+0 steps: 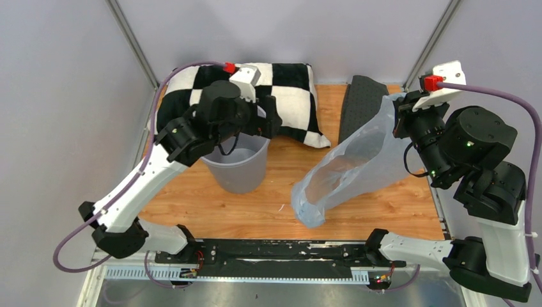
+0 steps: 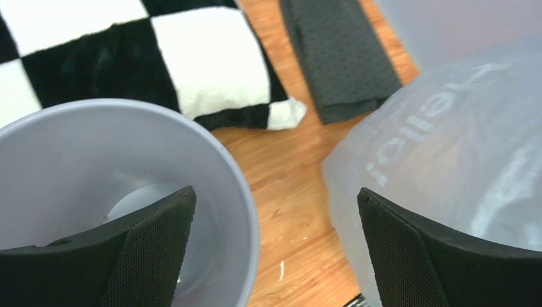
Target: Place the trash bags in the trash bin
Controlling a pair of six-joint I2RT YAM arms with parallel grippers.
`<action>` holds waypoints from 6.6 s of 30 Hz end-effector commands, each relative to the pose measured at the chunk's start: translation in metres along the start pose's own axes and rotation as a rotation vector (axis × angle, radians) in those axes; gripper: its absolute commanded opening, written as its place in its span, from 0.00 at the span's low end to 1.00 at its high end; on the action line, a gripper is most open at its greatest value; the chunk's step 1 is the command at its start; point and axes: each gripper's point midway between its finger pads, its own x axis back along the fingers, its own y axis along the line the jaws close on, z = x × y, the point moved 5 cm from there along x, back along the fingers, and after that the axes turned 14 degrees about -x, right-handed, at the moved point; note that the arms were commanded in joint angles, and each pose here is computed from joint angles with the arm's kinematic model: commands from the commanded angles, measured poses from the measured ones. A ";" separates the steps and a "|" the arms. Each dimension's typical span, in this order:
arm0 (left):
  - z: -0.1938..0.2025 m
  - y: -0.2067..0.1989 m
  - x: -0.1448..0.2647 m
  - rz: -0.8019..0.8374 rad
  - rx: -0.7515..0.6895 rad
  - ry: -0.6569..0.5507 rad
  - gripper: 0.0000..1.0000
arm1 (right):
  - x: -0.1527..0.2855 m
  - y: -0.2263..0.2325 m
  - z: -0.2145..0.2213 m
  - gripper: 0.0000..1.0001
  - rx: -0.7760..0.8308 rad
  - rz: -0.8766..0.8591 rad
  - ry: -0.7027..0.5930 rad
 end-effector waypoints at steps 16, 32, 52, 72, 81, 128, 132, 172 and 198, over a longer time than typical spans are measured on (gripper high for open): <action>0.009 -0.068 0.082 0.645 0.303 -0.126 0.88 | -0.031 -0.028 -0.025 0.00 0.319 0.597 -0.066; 0.051 -0.103 0.081 0.677 0.272 -0.005 0.90 | -0.062 -0.019 -0.023 0.00 0.388 0.688 -0.031; 0.030 -0.100 -0.003 0.277 0.215 -0.055 0.79 | -0.022 -0.022 -0.027 0.00 0.246 0.477 -0.079; -0.130 -0.081 0.093 0.374 0.062 -0.564 0.00 | 0.045 0.001 -0.099 0.00 -0.215 -0.288 -0.525; -0.169 -0.027 0.181 0.268 0.143 -0.799 0.00 | 0.046 0.044 -0.128 0.00 -0.334 -0.533 -0.695; -0.113 0.129 0.177 -0.854 0.083 -0.473 0.00 | 0.012 0.163 -0.057 0.77 -0.364 -0.998 -0.337; -0.109 0.141 0.168 -0.871 0.099 -0.445 0.00 | 0.021 0.146 -0.041 0.79 -0.328 -0.961 -0.293; -0.080 0.172 0.158 -0.909 0.120 -0.390 0.00 | -0.109 0.187 0.157 0.31 -0.394 -0.828 0.134; -0.078 0.163 0.162 -0.816 0.122 -0.420 0.00 | -0.117 0.309 0.221 0.04 -0.281 -0.943 0.402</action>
